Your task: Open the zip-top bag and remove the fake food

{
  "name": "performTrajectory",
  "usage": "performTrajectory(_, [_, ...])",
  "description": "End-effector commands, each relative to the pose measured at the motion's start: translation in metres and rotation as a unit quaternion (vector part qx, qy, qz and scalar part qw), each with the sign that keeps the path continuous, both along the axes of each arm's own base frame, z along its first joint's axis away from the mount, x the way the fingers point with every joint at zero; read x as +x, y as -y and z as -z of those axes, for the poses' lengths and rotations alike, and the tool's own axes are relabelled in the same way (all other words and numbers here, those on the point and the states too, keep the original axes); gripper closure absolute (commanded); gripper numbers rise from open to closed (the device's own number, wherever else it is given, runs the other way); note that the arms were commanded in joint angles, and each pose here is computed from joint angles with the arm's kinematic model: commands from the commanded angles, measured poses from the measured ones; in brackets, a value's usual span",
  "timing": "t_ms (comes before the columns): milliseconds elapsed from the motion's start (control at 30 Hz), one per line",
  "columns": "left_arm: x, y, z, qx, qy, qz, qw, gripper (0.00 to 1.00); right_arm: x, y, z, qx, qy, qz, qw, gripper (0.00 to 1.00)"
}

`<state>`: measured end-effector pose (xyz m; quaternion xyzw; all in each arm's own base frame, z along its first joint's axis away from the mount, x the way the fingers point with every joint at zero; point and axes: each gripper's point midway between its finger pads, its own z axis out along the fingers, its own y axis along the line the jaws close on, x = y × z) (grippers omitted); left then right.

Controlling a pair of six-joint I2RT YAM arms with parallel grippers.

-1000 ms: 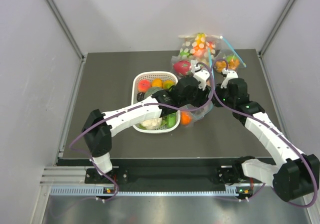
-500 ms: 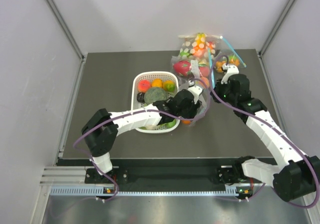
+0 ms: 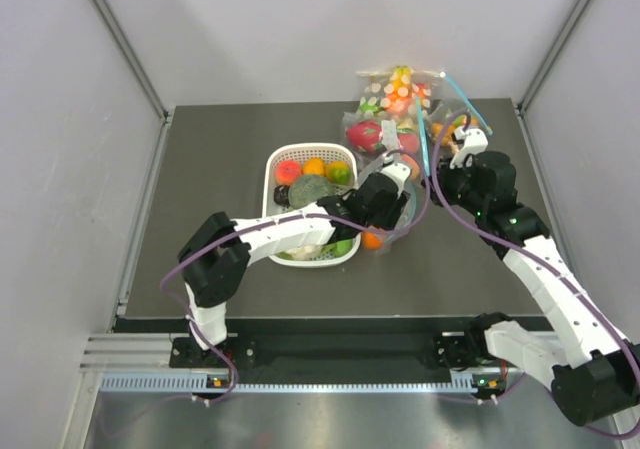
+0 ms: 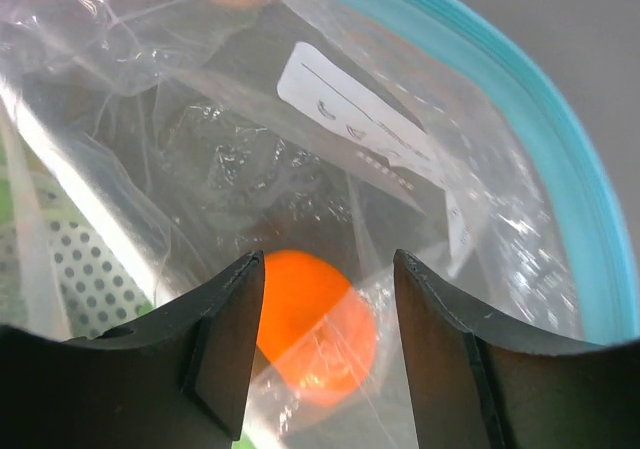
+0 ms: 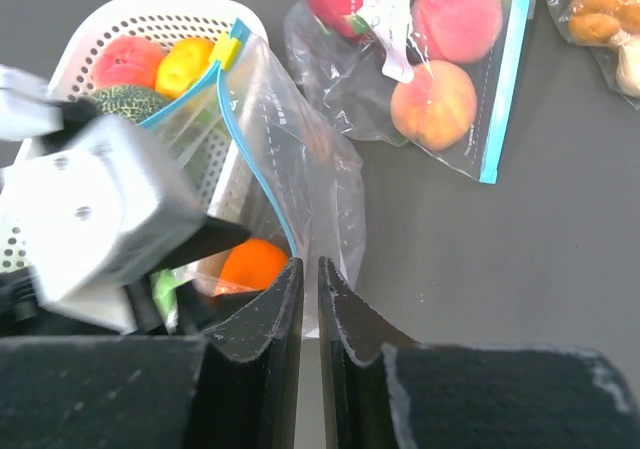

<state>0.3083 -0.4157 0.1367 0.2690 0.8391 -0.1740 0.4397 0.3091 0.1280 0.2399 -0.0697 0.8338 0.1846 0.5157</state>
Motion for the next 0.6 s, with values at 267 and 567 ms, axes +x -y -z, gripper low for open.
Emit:
performTrajectory(267, [0.021, 0.001, -0.008, 0.007, 0.019, -0.041, 0.999, 0.4, -0.004, -0.011, 0.009, 0.017, -0.004, -0.026, 0.999, 0.72])
performTrajectory(567, [0.02, -0.005, -0.008, 0.01, 0.02, -0.049, 0.999, 0.39, -0.016, -0.024, 0.033, 0.042, -0.032, -0.061, 0.997, 0.69])
